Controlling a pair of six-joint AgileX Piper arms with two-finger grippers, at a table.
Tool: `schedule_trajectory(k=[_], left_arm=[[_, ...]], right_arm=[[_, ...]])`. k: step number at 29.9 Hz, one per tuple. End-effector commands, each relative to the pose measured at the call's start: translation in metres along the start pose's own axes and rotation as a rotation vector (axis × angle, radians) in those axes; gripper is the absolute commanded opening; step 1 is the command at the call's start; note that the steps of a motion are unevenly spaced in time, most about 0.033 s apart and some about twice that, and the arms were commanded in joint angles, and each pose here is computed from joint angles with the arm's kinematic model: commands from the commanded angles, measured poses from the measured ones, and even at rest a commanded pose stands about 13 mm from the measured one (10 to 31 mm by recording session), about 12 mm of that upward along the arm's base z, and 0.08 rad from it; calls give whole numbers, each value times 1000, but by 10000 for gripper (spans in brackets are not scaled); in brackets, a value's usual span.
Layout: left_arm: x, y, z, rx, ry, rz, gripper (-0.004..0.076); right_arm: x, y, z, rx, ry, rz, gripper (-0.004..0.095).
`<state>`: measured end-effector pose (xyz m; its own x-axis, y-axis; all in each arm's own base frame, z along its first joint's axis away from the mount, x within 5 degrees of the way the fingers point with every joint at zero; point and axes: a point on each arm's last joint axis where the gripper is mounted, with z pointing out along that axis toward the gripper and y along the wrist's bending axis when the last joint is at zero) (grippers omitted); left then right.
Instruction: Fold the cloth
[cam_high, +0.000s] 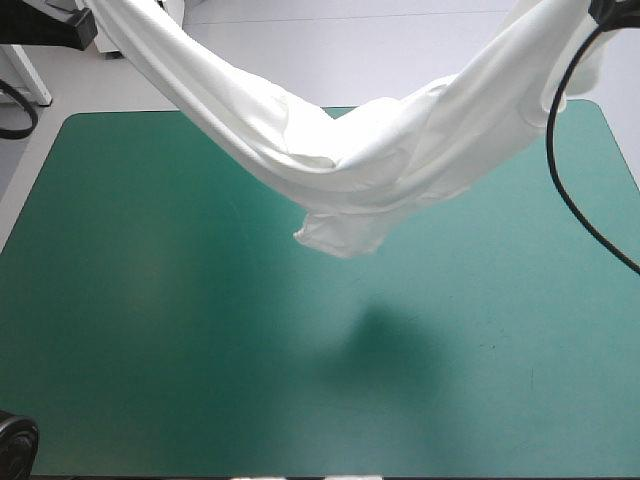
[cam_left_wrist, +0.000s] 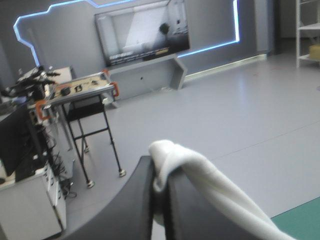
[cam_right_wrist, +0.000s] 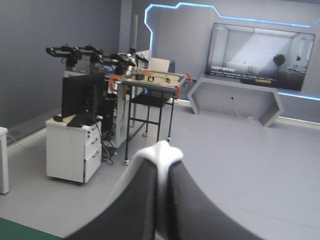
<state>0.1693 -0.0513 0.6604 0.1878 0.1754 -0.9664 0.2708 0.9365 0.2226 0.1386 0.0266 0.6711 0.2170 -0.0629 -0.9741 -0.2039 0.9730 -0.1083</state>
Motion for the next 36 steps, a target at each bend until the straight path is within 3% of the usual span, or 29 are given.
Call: schedule_trajectory(k=[1, 9, 18, 22, 27, 36], left_arm=[[-15, -3, -19, 41, -99, -4, -9], [61, -14, 48, 99, 382, -42, -9], [230, -46, 159, 178, 859, -65, -9], [298, -58, 198, 164, 953, -69, -9], [360, -66, 234, 115, 985, -78, -9], [426, -55, 255, 30, 1041, -142, -9]], right_arm=[[-12, 3, -14, -21, -74, 11, -19], [65, 0, 62, -18, 366, 146, -19], [241, 6, 162, -38, 912, 226, -19], [307, 8, 195, -31, 1003, 247, -19], [359, 8, 228, -10, 989, 249, -19], [425, 2, 253, 32, 1021, 160, -19]])
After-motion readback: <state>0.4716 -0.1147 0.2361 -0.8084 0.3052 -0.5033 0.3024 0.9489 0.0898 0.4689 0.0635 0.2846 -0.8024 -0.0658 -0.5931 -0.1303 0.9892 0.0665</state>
